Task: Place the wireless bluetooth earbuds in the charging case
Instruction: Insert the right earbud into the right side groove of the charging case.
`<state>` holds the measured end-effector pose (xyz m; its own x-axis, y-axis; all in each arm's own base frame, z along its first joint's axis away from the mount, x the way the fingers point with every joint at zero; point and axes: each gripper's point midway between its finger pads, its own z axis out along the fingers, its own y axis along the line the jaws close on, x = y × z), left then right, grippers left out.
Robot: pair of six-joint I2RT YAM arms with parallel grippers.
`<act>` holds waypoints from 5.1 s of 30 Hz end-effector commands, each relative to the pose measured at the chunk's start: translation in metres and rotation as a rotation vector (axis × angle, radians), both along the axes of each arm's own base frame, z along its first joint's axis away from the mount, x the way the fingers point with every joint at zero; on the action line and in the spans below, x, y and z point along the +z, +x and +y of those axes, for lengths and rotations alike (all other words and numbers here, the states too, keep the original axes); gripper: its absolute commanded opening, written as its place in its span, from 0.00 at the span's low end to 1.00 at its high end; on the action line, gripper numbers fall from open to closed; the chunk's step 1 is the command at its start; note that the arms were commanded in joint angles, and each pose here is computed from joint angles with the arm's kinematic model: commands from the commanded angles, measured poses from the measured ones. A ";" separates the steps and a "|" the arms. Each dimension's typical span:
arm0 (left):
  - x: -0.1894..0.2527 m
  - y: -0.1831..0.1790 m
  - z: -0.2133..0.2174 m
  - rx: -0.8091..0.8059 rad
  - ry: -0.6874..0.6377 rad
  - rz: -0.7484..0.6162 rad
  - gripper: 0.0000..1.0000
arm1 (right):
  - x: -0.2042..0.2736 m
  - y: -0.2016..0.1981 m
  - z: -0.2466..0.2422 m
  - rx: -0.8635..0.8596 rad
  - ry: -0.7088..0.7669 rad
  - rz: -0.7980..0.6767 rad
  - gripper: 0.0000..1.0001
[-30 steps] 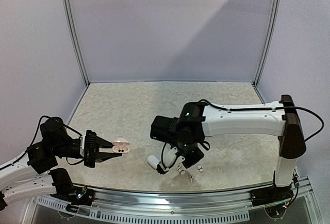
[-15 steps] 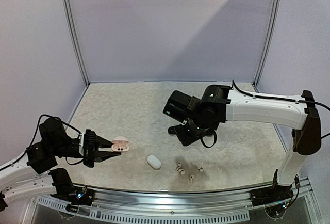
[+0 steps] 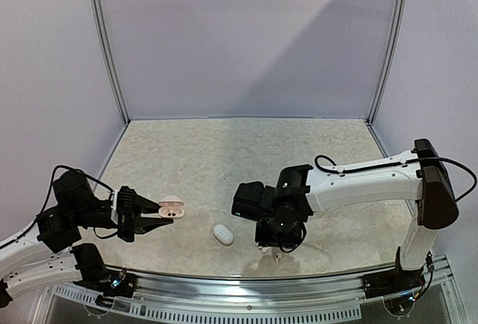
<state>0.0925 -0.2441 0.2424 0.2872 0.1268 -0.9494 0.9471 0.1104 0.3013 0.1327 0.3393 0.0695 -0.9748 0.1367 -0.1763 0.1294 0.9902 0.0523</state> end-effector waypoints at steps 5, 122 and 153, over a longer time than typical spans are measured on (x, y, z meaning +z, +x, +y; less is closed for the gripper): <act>0.010 -0.001 0.003 -0.001 -0.020 -0.013 0.00 | -0.029 -0.009 -0.011 -0.079 -0.025 0.047 0.35; 0.139 0.095 0.021 0.498 -0.412 -0.142 0.00 | 0.353 0.060 0.214 0.626 0.533 -1.217 0.00; 0.151 0.101 0.033 0.564 -0.456 -0.153 0.00 | 0.297 0.068 0.224 0.688 0.417 -1.092 0.08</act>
<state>0.1972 -0.2241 0.3600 0.3548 -0.0431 -0.9340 0.6995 0.6750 0.2345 0.1970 0.5571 0.4079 -0.2230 0.0404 -0.9740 -0.6924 0.6967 0.1874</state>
